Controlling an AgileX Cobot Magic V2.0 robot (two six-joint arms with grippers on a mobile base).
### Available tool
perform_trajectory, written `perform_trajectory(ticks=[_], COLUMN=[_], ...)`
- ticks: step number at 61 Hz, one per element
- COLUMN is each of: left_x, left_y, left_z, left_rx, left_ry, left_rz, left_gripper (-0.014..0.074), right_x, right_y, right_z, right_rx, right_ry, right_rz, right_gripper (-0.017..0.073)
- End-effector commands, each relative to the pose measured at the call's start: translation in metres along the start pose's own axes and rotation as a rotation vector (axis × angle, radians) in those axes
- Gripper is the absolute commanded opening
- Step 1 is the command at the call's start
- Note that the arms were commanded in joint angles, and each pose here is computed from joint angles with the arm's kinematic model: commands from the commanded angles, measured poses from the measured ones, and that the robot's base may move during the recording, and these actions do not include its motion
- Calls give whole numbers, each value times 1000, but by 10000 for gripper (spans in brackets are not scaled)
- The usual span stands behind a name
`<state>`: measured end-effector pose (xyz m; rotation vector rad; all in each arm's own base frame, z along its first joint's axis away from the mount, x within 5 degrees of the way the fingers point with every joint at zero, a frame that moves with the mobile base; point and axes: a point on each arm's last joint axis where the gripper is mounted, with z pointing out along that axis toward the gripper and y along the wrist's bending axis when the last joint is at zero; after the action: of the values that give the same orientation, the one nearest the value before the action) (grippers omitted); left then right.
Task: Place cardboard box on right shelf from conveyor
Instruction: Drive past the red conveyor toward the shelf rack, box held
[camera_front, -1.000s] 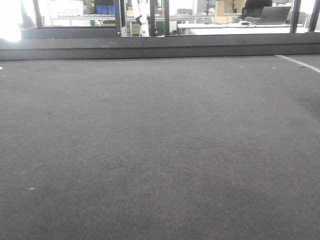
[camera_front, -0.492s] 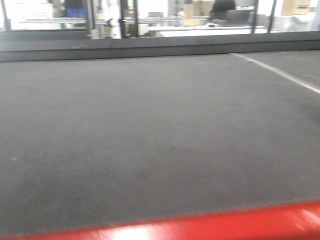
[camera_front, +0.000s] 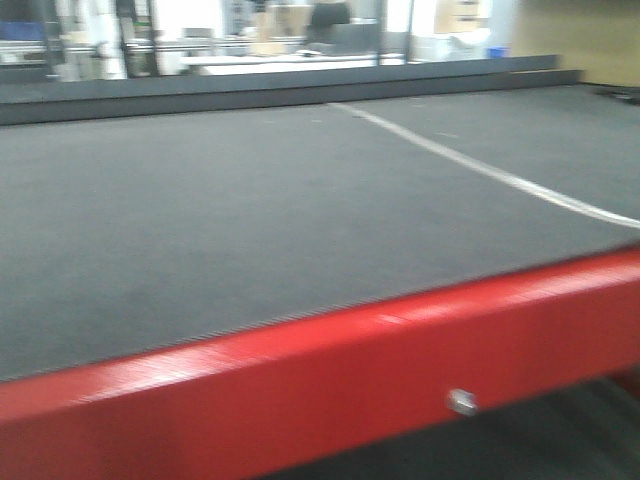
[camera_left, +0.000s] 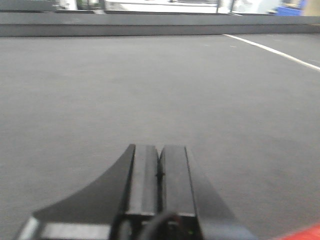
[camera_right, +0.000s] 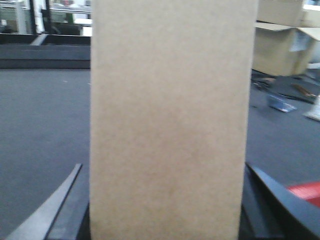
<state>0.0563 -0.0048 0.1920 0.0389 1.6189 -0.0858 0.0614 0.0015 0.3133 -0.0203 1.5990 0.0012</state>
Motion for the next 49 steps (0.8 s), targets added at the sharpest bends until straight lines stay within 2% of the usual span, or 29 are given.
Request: perform_trajectory(ticks=[1,49], left_x=[-6,-6], left_y=[0,0], left_z=[0,0], left_rx=[-3,-3], left_ry=[-84,-84], left_rz=[-6,-6], left_gripper=[-116,-116], right_x=[-19,-19], right_y=[-1,-1], right_z=[-2,-2], right_rx=[18,18], right_ry=[-132,-132], right_rz=[-20,-20], right_gripper=[8,8])
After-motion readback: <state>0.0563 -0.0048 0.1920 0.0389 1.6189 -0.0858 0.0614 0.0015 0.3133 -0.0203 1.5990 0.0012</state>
